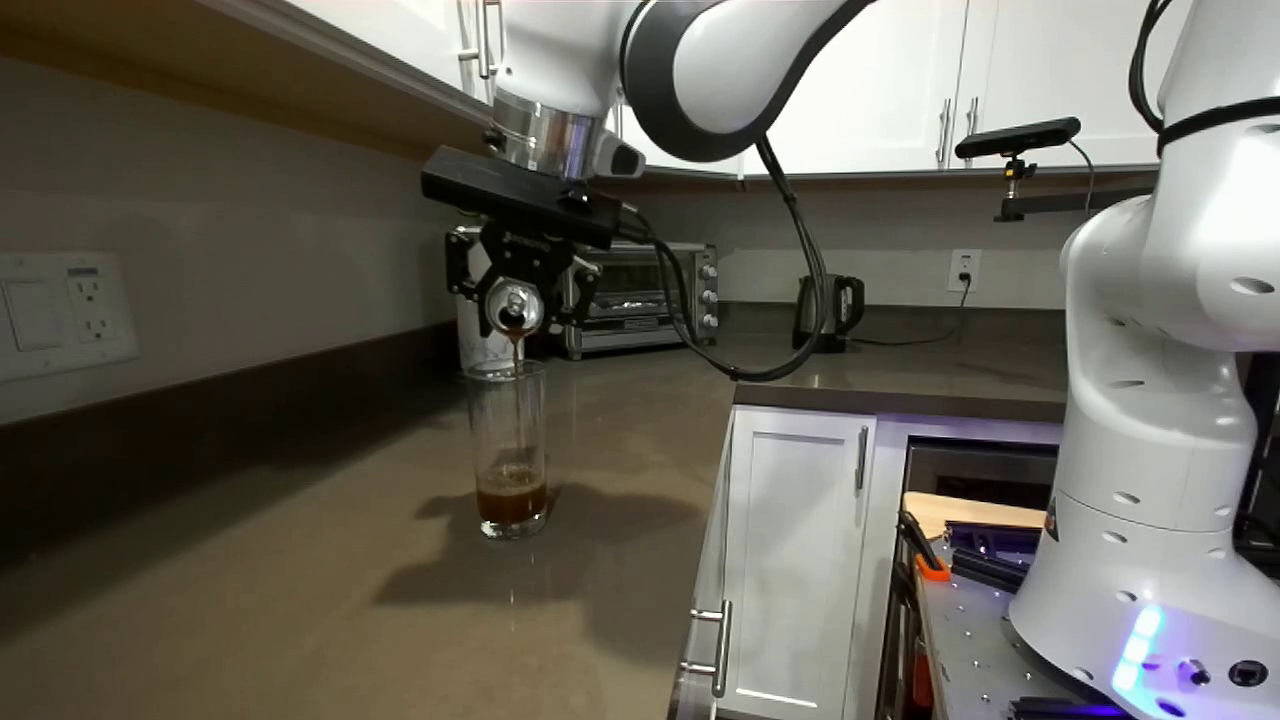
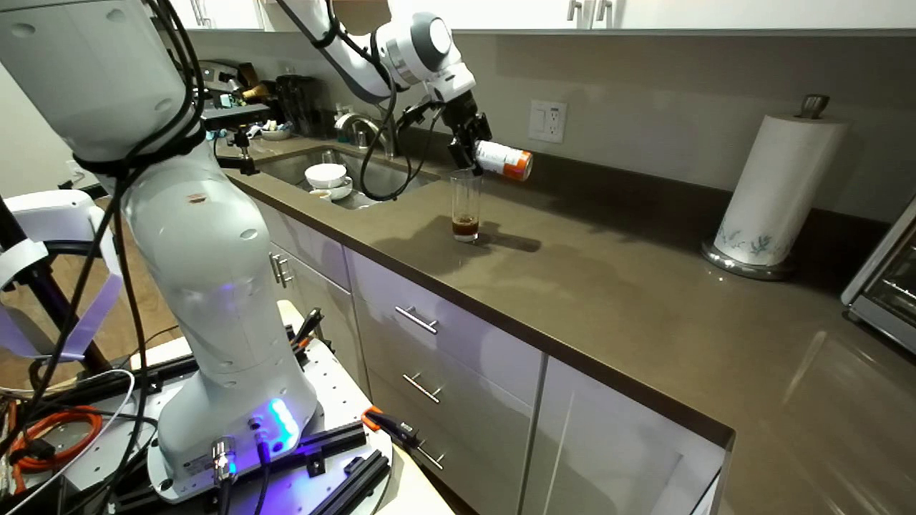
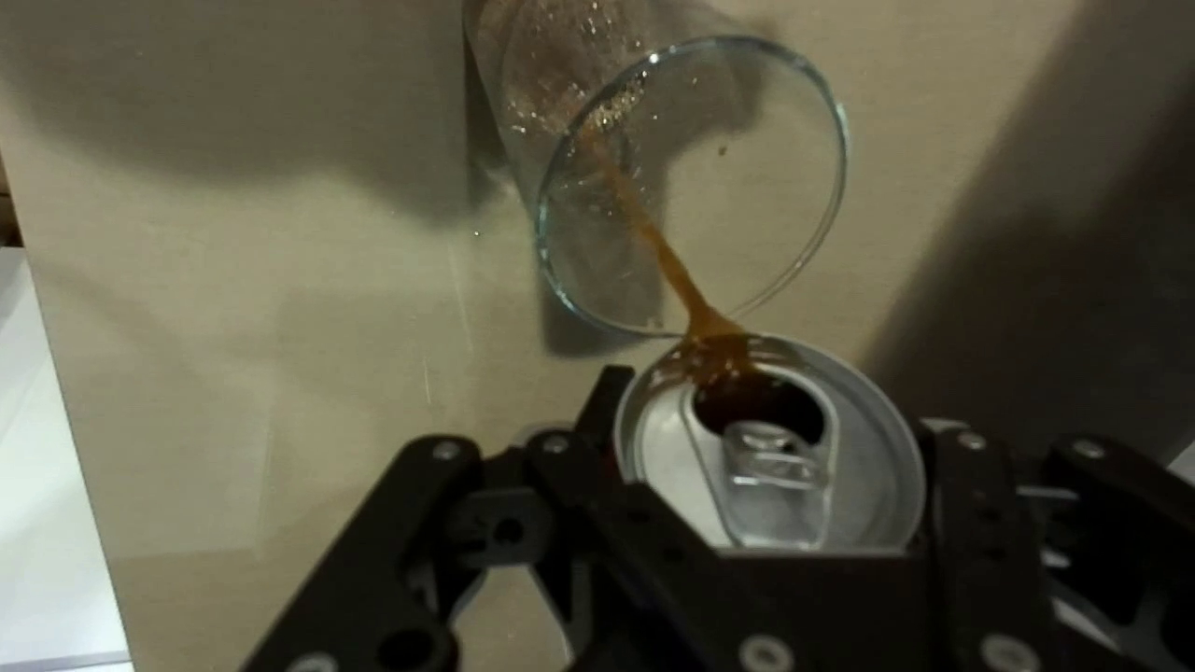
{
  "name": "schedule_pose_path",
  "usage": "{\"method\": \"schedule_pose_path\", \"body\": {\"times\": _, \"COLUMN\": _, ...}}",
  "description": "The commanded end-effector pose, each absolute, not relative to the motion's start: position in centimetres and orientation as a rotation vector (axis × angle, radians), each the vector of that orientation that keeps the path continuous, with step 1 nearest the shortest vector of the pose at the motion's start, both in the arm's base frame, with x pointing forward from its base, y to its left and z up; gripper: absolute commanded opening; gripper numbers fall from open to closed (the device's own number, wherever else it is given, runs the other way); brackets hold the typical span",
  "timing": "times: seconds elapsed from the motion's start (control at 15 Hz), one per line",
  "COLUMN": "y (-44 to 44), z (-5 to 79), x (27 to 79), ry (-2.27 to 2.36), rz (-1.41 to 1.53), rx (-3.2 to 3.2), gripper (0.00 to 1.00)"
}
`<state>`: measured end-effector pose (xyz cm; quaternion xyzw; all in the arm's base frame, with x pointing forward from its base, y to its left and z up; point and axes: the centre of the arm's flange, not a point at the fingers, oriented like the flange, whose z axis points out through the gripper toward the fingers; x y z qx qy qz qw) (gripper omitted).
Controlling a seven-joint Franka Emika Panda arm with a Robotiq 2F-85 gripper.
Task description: Pick up the can, pour its contents in the glass cup and put it down
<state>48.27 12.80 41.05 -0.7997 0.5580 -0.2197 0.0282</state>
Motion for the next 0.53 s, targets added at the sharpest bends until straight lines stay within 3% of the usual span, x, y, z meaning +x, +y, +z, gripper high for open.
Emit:
{"method": "schedule_pose_path", "body": {"times": 0.0, "y": 13.01, "z": 41.16, "x": 47.49, "ry": 1.717, "rz": -0.750, "rx": -2.426, "gripper": 0.28}}
{"method": "schedule_pose_path", "body": {"times": 0.47, "y": 13.31, "z": 41.13, "x": 47.48, "ry": 1.706, "rz": -0.794, "rx": -2.425, "gripper": 0.28}}
